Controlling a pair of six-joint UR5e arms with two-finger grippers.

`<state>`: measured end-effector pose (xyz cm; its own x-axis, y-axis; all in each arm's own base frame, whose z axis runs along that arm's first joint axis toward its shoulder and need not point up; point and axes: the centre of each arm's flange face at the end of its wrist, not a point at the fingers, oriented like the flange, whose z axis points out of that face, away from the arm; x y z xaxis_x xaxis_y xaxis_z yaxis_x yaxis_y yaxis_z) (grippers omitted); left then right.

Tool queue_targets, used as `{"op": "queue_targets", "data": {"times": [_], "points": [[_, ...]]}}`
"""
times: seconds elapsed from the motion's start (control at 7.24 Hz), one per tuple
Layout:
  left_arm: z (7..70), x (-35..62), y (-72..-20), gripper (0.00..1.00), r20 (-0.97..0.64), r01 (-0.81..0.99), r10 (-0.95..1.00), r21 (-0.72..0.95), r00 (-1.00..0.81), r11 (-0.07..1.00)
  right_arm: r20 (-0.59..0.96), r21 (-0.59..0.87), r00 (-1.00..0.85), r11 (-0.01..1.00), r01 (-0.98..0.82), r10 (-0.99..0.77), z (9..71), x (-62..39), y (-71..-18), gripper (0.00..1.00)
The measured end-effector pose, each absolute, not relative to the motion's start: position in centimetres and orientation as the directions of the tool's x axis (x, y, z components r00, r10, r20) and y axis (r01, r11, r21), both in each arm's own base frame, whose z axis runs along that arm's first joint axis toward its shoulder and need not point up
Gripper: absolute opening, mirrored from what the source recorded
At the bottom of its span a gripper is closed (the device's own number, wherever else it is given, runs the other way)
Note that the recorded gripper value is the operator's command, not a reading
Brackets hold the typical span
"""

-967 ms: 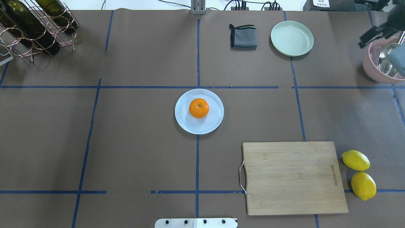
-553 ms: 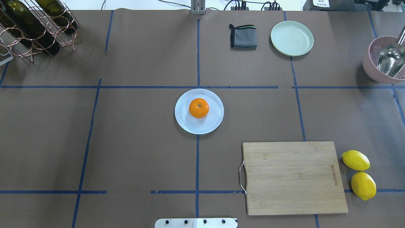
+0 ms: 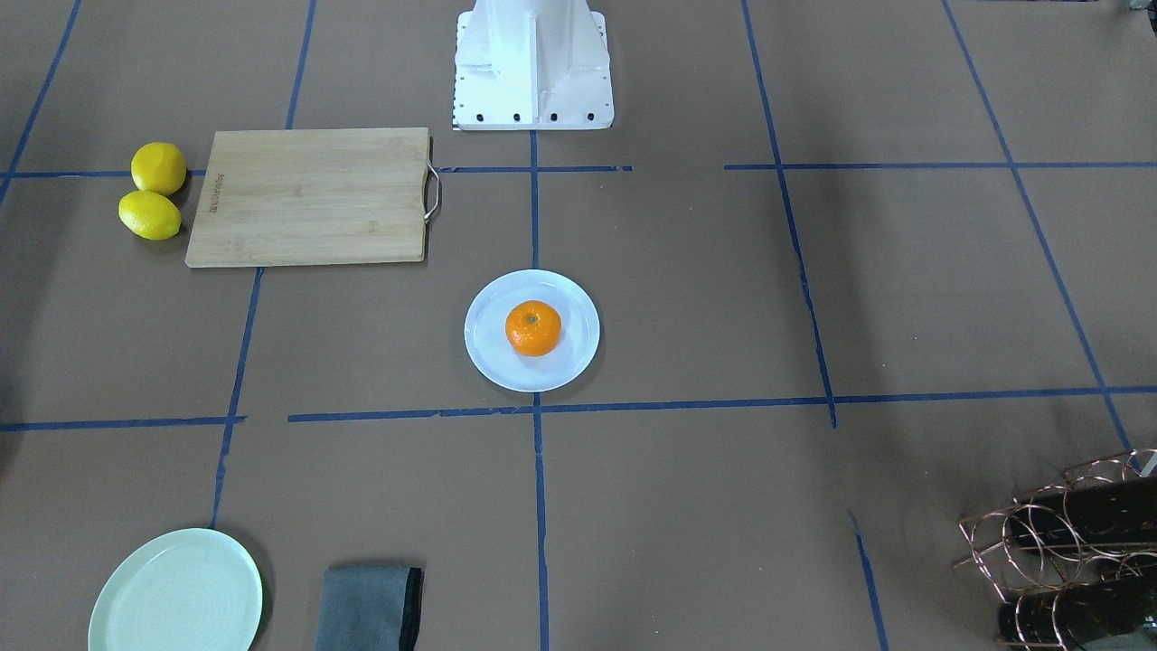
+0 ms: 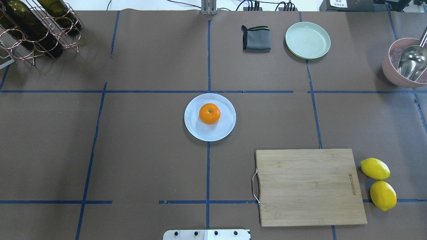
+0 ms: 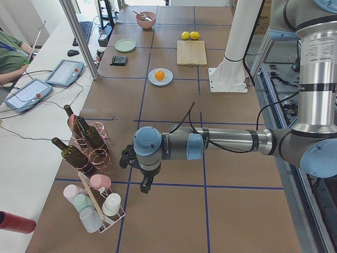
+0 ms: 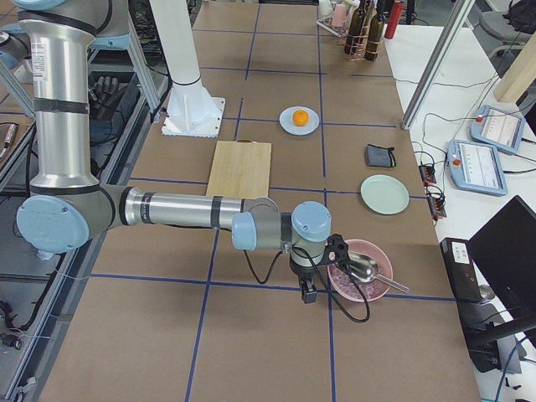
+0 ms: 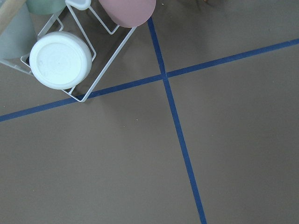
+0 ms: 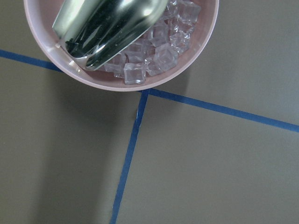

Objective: Pick orange to plate

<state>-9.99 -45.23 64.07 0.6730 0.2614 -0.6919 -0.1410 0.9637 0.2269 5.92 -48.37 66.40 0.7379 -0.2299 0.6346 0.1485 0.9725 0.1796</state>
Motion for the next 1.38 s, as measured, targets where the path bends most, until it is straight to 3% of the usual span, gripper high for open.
{"op": "queue_targets", "data": {"times": [1.38], "points": [[63.36, -9.99, -45.11, 1.0, -0.685, -0.142, 0.271, 0.24, 0.676, 0.96, 0.633, 0.182, 0.74, 0.973, 0.142, -0.227, 66.18, 5.9, -48.54, 1.0]]}}
